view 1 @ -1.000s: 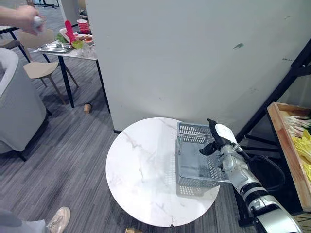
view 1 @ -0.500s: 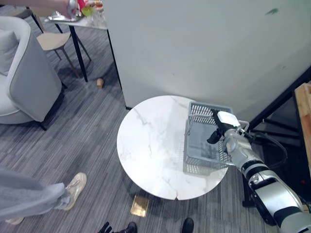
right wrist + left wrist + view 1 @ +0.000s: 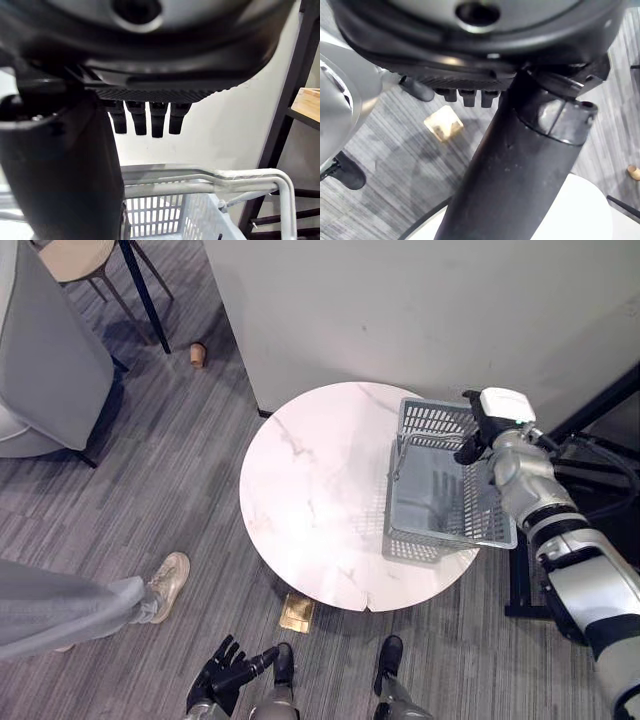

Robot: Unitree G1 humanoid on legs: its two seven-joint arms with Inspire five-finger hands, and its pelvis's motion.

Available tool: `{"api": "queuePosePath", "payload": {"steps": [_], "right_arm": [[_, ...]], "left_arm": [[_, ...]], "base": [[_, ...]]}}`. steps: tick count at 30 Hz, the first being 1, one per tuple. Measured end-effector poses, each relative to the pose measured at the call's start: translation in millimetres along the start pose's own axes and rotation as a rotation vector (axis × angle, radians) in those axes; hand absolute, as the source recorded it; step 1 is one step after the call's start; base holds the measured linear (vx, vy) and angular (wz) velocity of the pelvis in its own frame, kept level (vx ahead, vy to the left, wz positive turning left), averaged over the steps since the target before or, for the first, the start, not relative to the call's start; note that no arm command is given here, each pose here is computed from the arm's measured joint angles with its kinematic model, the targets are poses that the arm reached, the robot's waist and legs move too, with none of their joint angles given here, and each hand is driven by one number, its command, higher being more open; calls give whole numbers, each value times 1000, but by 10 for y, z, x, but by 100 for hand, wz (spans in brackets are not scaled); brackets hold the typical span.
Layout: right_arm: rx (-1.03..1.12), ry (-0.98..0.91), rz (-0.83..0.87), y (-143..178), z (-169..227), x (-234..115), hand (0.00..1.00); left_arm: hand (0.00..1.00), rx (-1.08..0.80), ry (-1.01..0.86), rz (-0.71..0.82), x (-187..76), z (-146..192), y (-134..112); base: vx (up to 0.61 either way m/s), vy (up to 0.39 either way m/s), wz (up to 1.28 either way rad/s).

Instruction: Pick vegetable in the basket

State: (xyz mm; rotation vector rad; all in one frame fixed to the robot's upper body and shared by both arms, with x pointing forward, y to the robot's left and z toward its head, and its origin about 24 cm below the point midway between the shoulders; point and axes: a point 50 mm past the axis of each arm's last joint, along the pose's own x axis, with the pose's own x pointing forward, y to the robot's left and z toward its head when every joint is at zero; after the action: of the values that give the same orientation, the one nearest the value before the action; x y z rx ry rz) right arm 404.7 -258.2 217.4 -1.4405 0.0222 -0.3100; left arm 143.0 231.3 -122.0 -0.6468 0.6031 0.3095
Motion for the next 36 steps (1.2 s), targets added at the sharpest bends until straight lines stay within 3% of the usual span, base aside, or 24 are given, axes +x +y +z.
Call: {"api": "queuePosePath", "payload": {"steps": [14,17,22,26,30,36], "right_arm": [[-159,-83,239,165,6,-34,0],[-104,-78,273,280,-45,-75,0],[165,-75,267,566,-166,-266,0],[295,-93,293,886,-262,-616,0],[517,24,411,1424,-501,-1260,0],[652,202,566,1848,-804,-2177,0]], "left_arm": [[100,26,-3,-37,60,66,-72],[100,33,13,-37,53,35,-62],[100,34,30,-29,45,-6,-38],[100,27,80,9,7,-137,20],[100,24,107,54,-41,-219,81],[100,48,188,131,-224,-463,248]], "base": [[-9,46,-4],[-3,46,-6],[-17,69,-6],[24,49,-10],[49,47,-18],[2,24,-36]]}}
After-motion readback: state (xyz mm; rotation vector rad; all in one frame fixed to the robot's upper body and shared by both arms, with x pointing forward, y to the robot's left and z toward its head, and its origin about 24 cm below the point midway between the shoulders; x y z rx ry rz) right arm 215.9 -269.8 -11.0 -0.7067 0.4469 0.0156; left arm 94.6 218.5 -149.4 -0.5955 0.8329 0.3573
